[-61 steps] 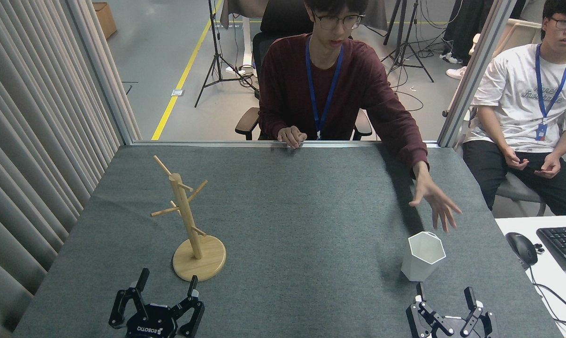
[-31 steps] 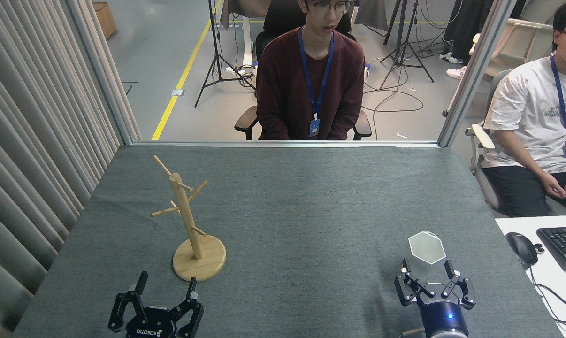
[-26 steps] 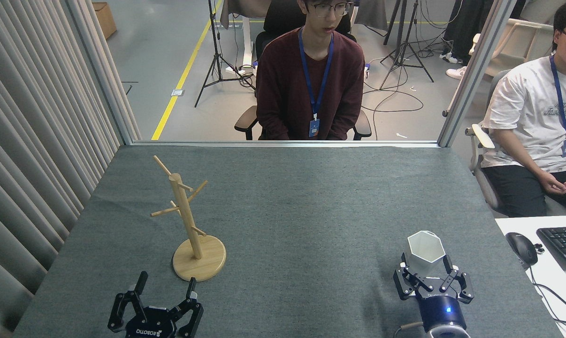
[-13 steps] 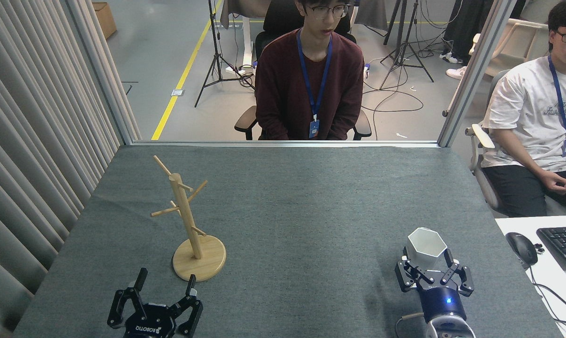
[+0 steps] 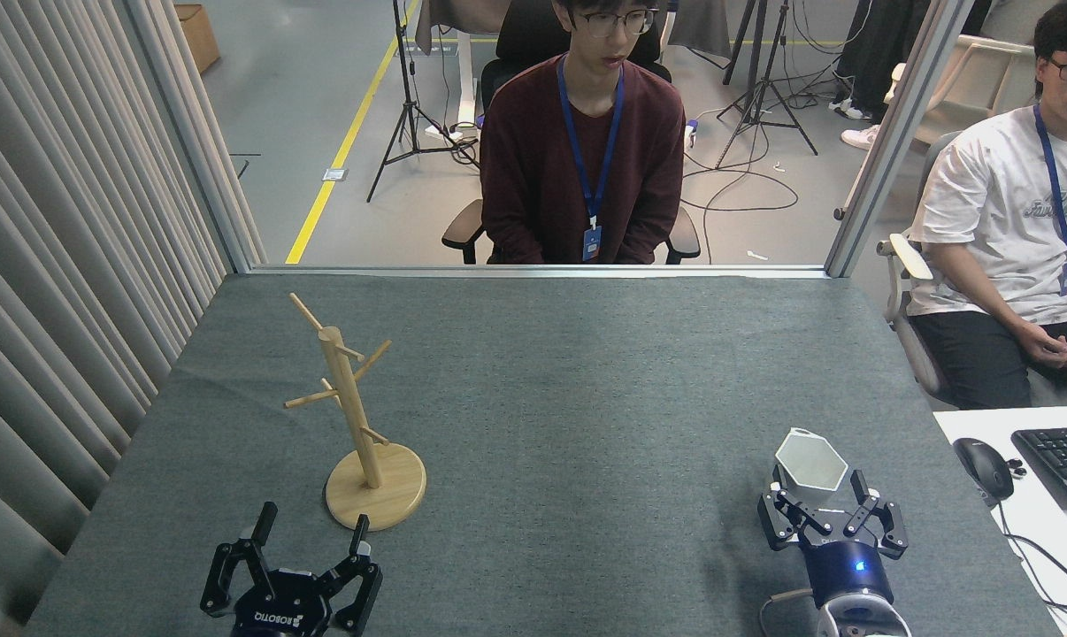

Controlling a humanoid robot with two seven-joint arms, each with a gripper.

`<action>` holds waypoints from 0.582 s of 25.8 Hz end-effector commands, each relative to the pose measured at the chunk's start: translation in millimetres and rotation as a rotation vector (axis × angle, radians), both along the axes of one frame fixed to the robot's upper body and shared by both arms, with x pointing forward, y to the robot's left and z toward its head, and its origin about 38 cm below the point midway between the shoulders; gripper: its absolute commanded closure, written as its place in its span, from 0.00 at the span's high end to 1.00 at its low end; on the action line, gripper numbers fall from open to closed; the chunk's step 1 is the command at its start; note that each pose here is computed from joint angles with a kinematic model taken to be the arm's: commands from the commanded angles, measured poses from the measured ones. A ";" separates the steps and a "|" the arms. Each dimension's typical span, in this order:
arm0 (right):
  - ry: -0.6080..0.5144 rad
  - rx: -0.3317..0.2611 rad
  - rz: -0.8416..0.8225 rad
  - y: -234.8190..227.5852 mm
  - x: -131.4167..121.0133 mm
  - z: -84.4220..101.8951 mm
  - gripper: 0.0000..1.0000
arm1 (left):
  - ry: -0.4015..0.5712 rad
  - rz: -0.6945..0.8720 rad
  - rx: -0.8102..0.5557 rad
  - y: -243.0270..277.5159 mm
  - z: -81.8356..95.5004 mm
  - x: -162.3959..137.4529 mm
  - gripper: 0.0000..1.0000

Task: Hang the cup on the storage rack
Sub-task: 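Close the right gripper around the white cup and lift it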

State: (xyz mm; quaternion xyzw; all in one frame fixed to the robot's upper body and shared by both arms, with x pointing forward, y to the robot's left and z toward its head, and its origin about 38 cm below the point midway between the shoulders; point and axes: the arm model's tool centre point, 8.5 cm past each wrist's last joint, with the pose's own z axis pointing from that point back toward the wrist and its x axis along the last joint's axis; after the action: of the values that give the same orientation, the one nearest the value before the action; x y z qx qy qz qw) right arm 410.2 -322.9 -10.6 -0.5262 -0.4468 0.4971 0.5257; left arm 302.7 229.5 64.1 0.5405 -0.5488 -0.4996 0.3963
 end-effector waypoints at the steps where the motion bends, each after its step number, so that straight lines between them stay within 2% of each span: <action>1: 0.002 0.000 -0.003 -1.1 7.0 2.0 0.99 | -0.002 0.000 0.001 0.2 0.8 -0.6 0.99; 13: 0.007 0.013 -0.003 6.1 21.8 1.1 0.98 | 0.001 0.001 0.006 1.6 0.0 -1.5 0.99; 15: -0.004 0.011 0.004 9.8 21.4 0.9 0.96 | 0.001 0.001 0.006 1.6 0.0 -1.5 0.99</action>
State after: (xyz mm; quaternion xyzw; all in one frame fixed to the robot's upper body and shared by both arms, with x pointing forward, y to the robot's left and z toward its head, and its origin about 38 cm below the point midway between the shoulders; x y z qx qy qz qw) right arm 430.7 -317.1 -10.1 -0.5216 -0.4468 0.4962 0.5311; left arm 301.1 230.7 64.0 0.5413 -0.5474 -0.5010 0.3954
